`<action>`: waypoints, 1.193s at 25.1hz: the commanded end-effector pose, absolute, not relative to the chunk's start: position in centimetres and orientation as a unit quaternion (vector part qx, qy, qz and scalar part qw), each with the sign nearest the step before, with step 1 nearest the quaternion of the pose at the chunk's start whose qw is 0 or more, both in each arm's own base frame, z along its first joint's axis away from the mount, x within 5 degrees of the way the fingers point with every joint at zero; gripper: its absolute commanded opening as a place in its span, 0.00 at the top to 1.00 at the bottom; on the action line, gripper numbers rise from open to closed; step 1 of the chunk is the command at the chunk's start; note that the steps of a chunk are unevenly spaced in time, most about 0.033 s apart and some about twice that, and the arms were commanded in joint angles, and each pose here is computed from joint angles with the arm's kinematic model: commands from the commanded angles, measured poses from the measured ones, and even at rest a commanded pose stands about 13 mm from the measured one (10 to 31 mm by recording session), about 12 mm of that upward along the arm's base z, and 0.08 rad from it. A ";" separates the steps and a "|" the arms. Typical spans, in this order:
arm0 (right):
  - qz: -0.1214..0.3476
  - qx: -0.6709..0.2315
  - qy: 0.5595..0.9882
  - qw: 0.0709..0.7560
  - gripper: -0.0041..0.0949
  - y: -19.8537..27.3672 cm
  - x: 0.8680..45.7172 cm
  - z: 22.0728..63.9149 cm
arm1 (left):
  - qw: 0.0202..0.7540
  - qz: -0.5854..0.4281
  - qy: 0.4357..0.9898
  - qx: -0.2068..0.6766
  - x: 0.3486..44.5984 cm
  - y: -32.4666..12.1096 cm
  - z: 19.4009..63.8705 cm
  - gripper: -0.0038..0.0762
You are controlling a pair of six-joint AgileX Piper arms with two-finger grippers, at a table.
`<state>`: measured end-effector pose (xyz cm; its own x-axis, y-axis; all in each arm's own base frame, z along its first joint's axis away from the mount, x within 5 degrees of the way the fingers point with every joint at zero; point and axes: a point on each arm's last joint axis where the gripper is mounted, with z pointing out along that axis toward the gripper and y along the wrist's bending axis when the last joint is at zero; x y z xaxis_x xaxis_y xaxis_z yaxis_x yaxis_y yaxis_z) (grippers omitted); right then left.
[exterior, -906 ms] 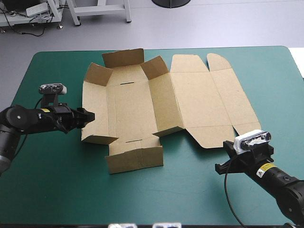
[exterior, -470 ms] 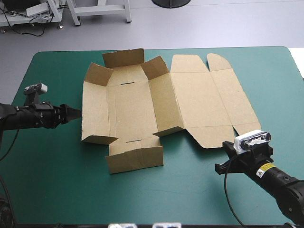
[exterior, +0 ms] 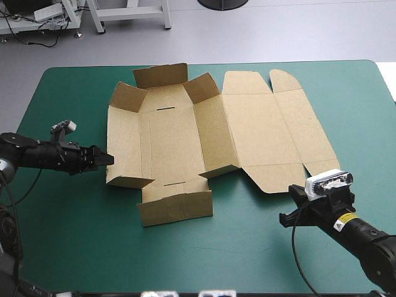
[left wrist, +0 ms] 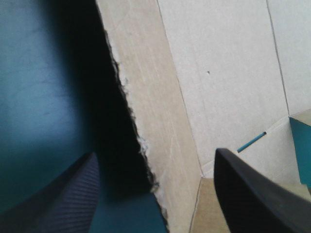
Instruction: Fold the box
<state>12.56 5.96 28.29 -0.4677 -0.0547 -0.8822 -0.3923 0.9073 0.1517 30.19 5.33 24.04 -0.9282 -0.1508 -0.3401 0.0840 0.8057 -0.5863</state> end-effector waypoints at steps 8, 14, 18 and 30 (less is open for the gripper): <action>0.182 -0.117 0.818 0.532 0.96 6.0 12.9 29.9 | 0.201 -0.384 0.901 -0.003 32.0 4.6 23.4 0.34; 0.182 -0.118 0.821 0.528 0.96 6.0 12.9 29.8 | 0.187 -0.380 0.905 0.039 32.2 2.4 23.2 0.34; 0.182 -0.121 0.826 0.520 0.96 6.0 12.8 29.6 | 0.183 -0.385 0.904 0.042 32.1 2.2 23.3 0.35; 0.181 -0.123 0.830 0.513 0.96 6.0 12.7 29.5 | 0.184 -0.391 0.900 0.053 32.1 2.1 23.4 0.96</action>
<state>12.32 6.04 27.96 -0.5091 -0.0564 -0.8588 -0.3932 0.9029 0.1738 32.05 2.68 20.94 -0.9512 -0.0511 -0.3044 0.1742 0.7252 -0.6661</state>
